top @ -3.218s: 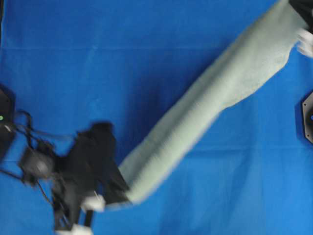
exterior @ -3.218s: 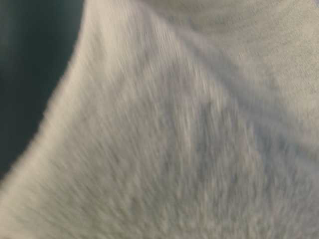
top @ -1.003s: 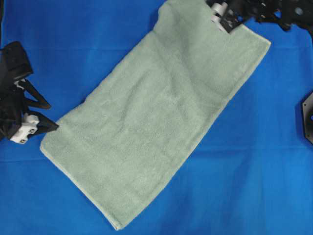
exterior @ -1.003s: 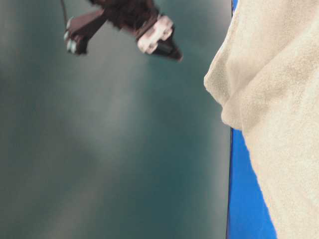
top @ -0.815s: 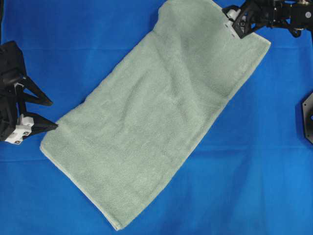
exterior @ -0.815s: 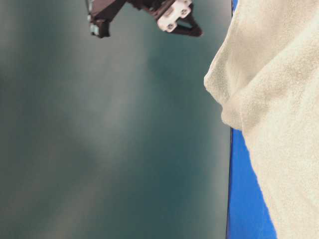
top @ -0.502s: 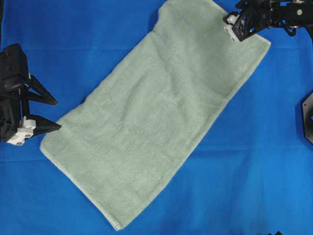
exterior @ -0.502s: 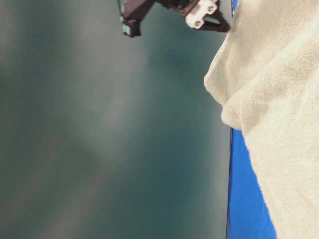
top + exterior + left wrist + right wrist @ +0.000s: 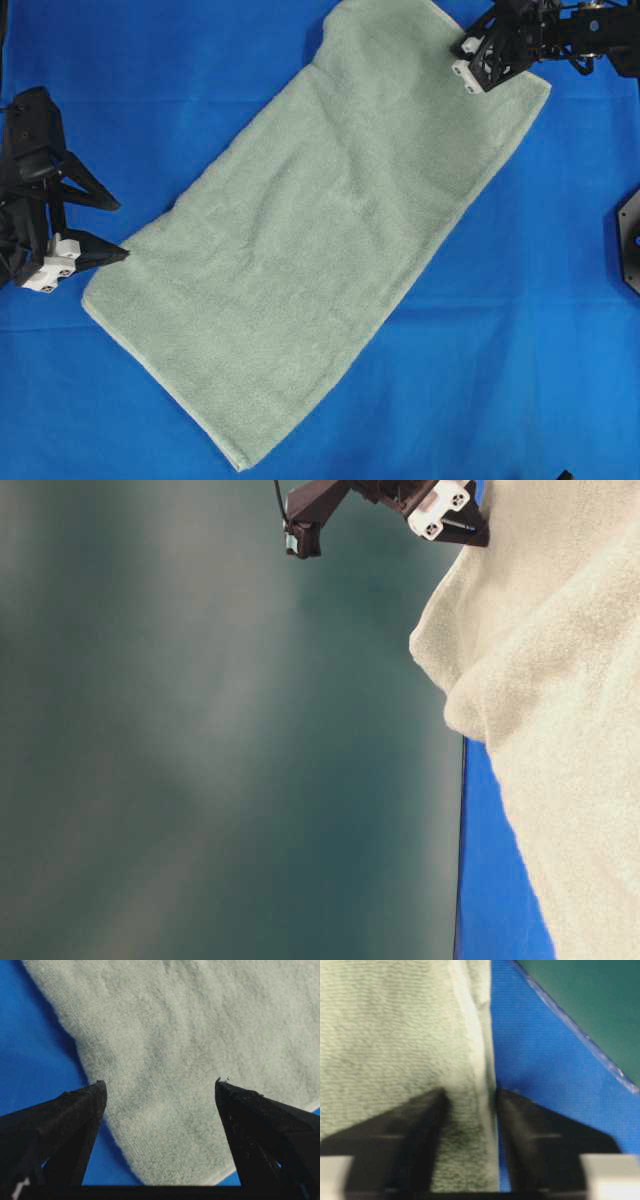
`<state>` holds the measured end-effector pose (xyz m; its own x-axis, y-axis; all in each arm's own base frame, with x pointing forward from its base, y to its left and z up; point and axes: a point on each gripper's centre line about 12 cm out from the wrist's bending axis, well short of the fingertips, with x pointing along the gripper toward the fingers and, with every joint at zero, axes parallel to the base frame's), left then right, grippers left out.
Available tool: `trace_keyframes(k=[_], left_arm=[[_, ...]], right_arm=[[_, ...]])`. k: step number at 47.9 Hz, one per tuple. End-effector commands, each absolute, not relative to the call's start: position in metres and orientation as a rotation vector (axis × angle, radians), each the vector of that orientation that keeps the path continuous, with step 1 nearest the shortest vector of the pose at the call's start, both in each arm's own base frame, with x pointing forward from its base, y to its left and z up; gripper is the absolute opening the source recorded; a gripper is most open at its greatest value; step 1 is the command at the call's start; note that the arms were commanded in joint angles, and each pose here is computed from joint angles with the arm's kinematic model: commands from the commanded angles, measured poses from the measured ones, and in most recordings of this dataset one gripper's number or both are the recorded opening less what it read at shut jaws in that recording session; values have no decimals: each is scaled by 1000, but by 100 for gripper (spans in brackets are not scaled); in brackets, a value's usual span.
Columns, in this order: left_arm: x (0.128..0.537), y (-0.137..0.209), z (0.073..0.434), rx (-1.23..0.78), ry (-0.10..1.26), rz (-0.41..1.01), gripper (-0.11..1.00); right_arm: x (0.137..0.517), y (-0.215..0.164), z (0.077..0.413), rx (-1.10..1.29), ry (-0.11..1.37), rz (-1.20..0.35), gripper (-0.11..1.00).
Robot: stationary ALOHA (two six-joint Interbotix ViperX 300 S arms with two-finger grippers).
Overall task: Fold a bath towel.
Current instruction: 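Grasp the top right corner with the right gripper and fold it toward center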
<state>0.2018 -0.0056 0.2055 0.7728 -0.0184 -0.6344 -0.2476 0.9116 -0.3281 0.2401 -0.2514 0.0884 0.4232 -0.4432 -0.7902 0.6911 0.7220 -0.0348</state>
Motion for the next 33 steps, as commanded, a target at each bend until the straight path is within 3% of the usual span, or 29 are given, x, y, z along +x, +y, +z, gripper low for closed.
trace_keyframes(k=[1, 5, 7, 19, 33], left_arm=[[204, -5, 208, -409, 669, 129, 81], [204, -5, 208, -409, 669, 129, 81], [204, -5, 208, -409, 671, 129, 81], [203, -5, 209, -407, 671, 128, 81], [203, -5, 211, -411, 662, 126, 80]], right_arm=[[238, -253, 91, 318, 876, -735, 34], [235, -250, 89, 329, 879, -739, 11], [234, -249, 89, 334, 881, -741, 7], [226, -246, 98, 346, 876, -789, 7], [246, -215, 176, 263, 730, -817, 7]])
